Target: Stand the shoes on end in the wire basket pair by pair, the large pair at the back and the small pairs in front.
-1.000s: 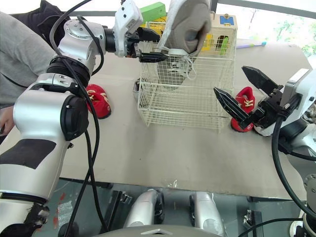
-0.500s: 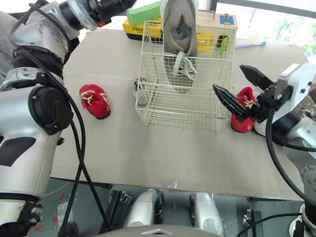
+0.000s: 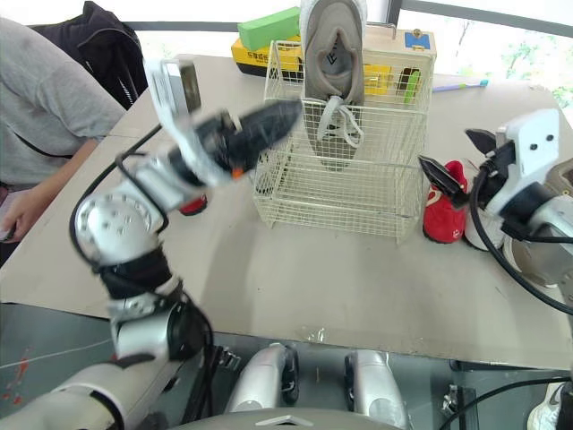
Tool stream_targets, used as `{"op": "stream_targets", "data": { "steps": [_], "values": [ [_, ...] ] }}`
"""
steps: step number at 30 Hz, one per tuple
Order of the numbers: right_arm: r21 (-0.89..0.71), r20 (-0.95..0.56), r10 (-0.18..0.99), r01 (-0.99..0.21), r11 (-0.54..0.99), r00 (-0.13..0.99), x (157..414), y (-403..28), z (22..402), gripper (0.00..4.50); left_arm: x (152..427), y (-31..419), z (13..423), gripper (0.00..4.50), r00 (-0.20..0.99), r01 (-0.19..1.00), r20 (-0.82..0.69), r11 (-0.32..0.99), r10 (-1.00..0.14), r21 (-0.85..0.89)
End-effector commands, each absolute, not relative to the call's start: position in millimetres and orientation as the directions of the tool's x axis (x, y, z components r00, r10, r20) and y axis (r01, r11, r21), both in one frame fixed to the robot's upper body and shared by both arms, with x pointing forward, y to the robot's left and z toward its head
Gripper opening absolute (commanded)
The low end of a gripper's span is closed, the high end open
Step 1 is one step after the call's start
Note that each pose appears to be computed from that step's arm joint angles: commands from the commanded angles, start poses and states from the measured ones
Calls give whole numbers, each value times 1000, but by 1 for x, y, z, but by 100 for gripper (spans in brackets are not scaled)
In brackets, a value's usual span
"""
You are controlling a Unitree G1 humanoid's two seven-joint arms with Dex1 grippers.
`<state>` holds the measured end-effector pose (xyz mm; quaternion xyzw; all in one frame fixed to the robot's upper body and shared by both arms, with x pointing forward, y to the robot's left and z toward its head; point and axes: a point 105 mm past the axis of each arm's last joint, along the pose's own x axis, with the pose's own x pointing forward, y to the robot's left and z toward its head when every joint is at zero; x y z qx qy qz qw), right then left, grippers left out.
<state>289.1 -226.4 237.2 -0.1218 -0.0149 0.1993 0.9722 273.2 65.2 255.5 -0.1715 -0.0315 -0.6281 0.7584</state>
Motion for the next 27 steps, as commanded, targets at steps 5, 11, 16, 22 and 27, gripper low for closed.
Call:
{"op": "stream_targets", "data": {
  "steps": [5,11,16,22,27],
  "values": [
    [-408,-355,67,-219,886,932,272,-316,220,429,229,72,213,441,88,987,83,75,-993,-142],
    [-344,-469,-81,-97,934,879,281,-371,216,429,214,74,196,441,26,997,10,25,-1000,-75],
    [-258,-558,-210,72,963,803,296,-414,197,429,212,73,204,441,39,999,55,38,-998,-20],
    [-158,-637,-205,134,978,743,308,-427,170,429,207,67,209,441,26,997,80,31,-996,65],
    [-143,-659,-229,180,973,716,309,-439,160,429,209,67,207,441,46,997,82,51,-996,57]
  ]
}}
